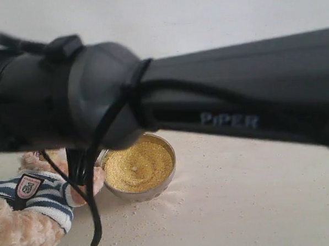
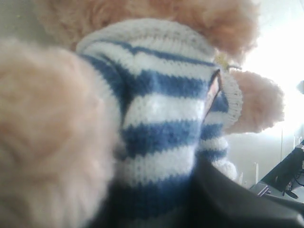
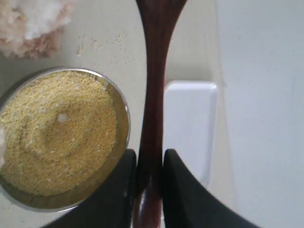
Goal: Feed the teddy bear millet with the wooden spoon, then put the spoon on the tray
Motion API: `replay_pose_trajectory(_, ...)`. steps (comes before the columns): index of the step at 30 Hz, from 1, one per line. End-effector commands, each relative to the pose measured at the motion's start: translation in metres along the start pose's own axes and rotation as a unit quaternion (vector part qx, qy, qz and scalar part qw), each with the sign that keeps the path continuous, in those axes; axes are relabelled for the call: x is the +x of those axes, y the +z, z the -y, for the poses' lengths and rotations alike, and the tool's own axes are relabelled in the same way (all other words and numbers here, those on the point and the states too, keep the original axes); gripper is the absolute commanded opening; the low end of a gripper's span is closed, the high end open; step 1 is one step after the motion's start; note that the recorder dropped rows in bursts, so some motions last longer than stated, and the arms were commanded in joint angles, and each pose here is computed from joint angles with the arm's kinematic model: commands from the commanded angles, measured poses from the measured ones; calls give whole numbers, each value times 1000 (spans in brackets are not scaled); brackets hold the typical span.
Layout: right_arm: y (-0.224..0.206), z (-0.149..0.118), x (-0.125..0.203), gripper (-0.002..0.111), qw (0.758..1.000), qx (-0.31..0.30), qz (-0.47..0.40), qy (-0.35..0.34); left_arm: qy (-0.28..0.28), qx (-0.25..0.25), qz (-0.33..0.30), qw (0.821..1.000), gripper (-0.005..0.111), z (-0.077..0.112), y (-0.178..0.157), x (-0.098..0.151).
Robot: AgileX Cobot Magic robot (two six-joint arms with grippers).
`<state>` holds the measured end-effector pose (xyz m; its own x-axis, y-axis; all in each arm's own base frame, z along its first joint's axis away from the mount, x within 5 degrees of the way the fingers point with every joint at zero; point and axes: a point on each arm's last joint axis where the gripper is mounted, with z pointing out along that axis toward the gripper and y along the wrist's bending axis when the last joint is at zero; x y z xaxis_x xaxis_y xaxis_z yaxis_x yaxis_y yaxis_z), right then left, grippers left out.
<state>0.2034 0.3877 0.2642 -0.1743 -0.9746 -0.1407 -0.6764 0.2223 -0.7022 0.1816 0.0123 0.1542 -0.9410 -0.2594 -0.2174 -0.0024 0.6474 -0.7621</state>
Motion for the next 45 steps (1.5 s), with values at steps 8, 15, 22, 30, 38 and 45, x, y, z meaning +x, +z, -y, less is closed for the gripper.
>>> replay_pose_trajectory(8, 24, 32, 65, 1, 993, -66, -85, 57, 2, 10, 6, 1000, 5, 3, -1, -1)
replay_pose_trajectory(15, 52, 12, 100, 1, 986, -62, -154, -15, 2, 10, 6, 1000, 5, 3, -1, -1)
replay_pose_trajectory(22, 67, 4, 97, 1, 983, -21, -165, -78, 2, 10, 6, 1000, 5, 3, -1, -1)
replay_pose_trajectory(30, 74, -19, 82, 1, 973, 19, -157, -167, 2, 10, 6, 1000, 5, 3, -1, -1)
replay_pose_trajectory(38, 81, -29, 80, 1, 966, 21, -163, -201, 2, 10, 6, 1000, 5, 3, -1, -1)
replay_pose_trajectory(45, 76, -39, 78, 1, 964, -4, -160, -213, 2, 10, 6, 1000, 5, 3, -1, -1)
